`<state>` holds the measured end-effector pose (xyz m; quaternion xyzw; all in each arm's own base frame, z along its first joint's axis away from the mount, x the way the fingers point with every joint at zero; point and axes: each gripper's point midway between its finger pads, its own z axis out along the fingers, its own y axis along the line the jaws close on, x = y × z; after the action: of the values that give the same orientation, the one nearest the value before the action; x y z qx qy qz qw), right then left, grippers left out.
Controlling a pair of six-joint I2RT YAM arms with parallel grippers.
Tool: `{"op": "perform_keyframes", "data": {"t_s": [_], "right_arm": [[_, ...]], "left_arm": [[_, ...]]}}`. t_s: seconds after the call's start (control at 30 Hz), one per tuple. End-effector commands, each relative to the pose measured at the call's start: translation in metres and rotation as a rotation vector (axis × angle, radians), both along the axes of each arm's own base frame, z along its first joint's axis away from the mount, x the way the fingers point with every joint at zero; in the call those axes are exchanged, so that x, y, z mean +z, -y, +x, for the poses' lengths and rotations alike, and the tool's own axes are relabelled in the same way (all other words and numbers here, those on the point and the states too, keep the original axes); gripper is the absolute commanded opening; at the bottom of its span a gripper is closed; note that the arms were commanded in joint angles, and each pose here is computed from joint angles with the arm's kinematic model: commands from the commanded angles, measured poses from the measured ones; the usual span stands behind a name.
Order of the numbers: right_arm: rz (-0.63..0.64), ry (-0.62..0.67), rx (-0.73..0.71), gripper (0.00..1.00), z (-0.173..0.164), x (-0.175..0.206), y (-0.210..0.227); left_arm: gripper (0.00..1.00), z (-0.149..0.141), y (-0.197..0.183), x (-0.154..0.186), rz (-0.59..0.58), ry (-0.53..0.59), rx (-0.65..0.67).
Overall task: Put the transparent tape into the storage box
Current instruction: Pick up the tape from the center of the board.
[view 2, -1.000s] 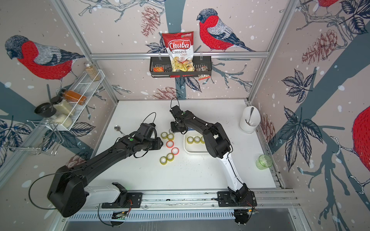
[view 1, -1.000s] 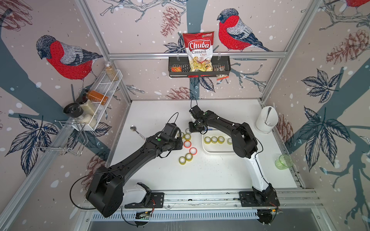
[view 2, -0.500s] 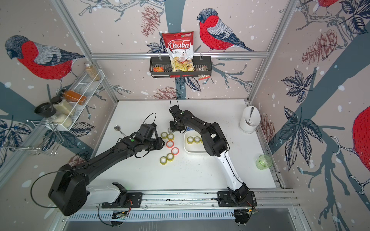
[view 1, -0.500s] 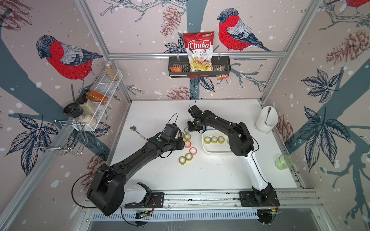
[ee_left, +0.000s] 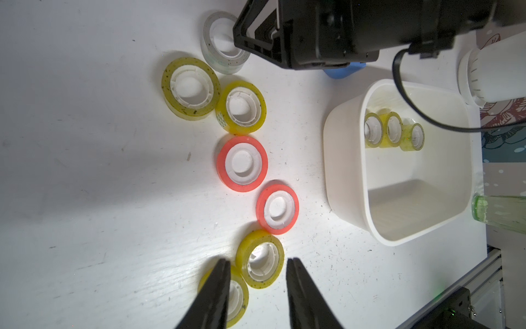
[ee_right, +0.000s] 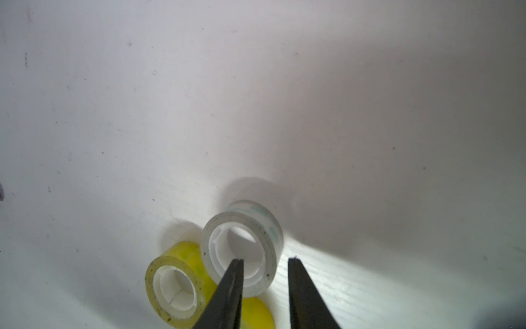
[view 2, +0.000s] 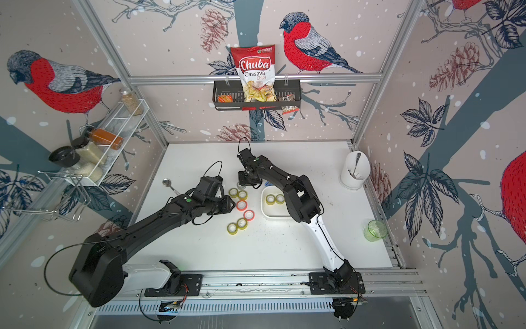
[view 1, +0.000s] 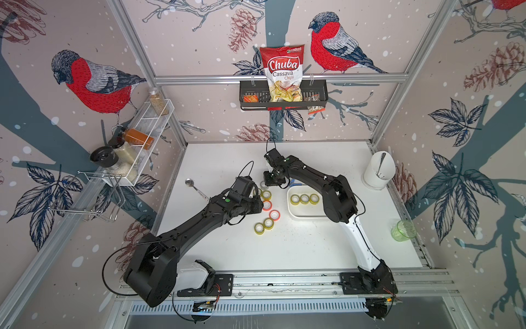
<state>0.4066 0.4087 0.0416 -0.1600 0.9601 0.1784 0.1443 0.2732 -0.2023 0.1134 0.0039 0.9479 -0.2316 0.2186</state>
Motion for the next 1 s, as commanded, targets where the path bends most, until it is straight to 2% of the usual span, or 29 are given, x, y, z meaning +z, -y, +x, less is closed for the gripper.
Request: {"op": "perform_keyframes", "data": {"t_s": [0.0, 0.17, 0.33, 0.5, 0.97], "right_arm": [[-0.008, -0.005, -0.009, 0.32, 0.000, -0.004, 0.000], [-0.031, -0.024, -0.004, 0.30, -0.002, -0.019, 0.002], [-0.053, -0.014, -0.001, 0.23, 0.000, -0.021, 0.005], [-0.031, 0.024, -0.004, 0.14, 0.005, 0.002, 0.004], [0.068, 0.088, -0.042, 0.15, 0.005, 0.083, 0.026]], "left_arm": [[0.38, 0.005, 0.002, 0.004, -0.016, 0.023, 0.002], [0.38, 0.005, 0.002, 0.006, -0.014, 0.028, 0.000], [0.38, 0.005, 0.002, 0.006, -0.013, 0.027, 0.002], [0.38, 0.008, 0.003, 0.011, -0.017, 0.036, 0.001], [0.36, 0.022, 0.014, 0.043, -0.056, 0.089, 0.004]]}}
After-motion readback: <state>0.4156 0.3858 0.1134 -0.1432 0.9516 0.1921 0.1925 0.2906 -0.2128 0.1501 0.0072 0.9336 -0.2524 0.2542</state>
